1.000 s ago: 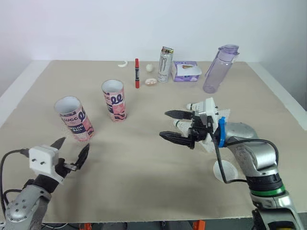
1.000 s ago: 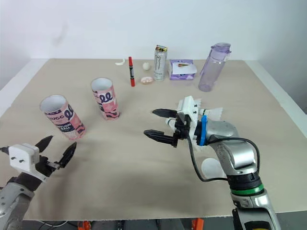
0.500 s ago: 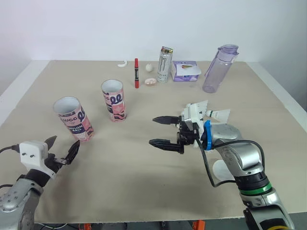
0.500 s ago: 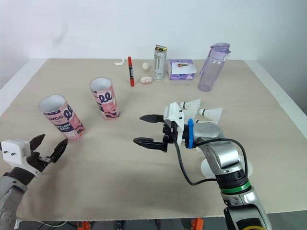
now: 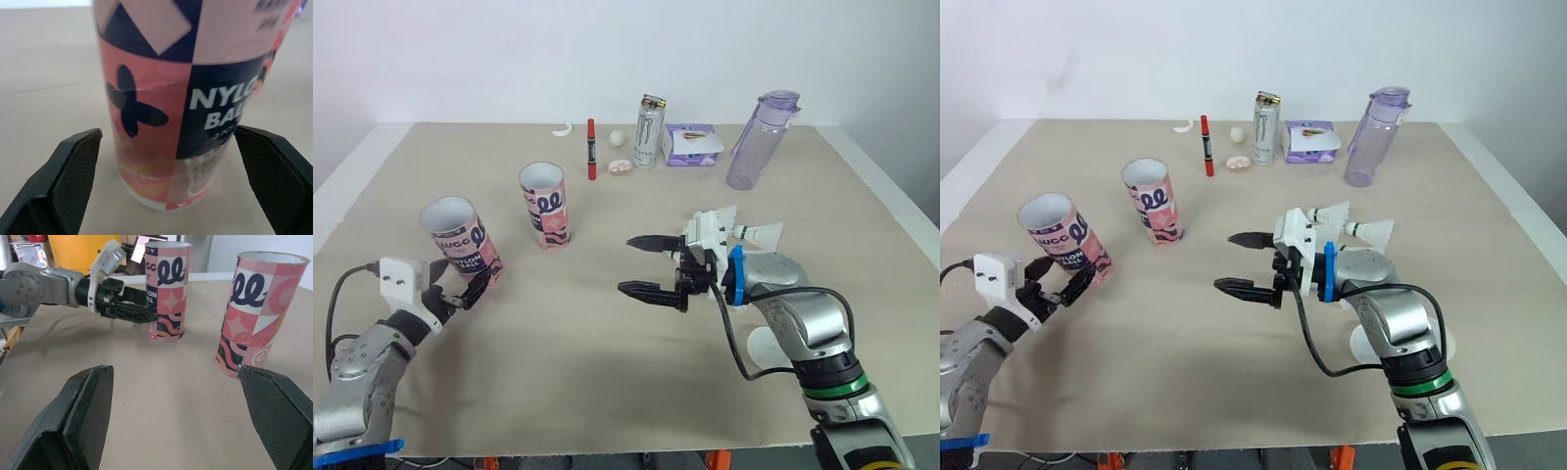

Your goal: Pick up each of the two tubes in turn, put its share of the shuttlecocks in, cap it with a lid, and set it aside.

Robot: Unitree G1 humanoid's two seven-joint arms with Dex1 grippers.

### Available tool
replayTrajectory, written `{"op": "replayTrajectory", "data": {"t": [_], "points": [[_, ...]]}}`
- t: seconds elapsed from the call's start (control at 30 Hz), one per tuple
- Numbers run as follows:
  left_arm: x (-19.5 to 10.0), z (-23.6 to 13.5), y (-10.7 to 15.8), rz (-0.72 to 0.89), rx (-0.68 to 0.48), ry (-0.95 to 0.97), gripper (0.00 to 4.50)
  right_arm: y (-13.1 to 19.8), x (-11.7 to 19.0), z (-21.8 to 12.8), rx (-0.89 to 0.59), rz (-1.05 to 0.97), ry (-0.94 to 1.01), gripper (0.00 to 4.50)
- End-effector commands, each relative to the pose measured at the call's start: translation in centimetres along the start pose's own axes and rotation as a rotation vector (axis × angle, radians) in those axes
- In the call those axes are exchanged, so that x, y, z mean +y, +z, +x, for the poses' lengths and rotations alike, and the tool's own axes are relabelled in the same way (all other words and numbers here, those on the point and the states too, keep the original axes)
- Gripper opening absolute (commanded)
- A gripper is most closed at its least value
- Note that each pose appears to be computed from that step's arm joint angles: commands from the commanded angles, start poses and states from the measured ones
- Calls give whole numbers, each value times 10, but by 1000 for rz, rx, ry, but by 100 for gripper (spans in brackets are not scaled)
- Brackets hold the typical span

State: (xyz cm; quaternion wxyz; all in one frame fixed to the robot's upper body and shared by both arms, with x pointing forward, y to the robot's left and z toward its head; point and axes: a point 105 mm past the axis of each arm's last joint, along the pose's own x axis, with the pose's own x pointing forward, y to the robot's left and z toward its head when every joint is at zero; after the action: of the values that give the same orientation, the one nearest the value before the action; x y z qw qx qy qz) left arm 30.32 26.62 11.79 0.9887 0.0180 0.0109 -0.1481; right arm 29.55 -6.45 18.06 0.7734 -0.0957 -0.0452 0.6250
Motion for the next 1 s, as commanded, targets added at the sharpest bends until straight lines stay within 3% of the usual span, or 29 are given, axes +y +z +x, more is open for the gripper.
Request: {"op": "replayTrajectory", "data": {"t": [0.03,0.87,0.93,1.0], "points": [[2,6,6,46,-1,-22,450,18,-3,-3,-35,-63,-14,436],[0,36,-1,122,-18,-186,450,21,-1,-3,-36,-65,-23,436],[-1,36,-3,119,-15,-193,395,21,0,-3,-36,-64,-22,450],[-1,35,-5,117,-13,-197,312,21,0,-3,-35,-63,-20,450]]}}
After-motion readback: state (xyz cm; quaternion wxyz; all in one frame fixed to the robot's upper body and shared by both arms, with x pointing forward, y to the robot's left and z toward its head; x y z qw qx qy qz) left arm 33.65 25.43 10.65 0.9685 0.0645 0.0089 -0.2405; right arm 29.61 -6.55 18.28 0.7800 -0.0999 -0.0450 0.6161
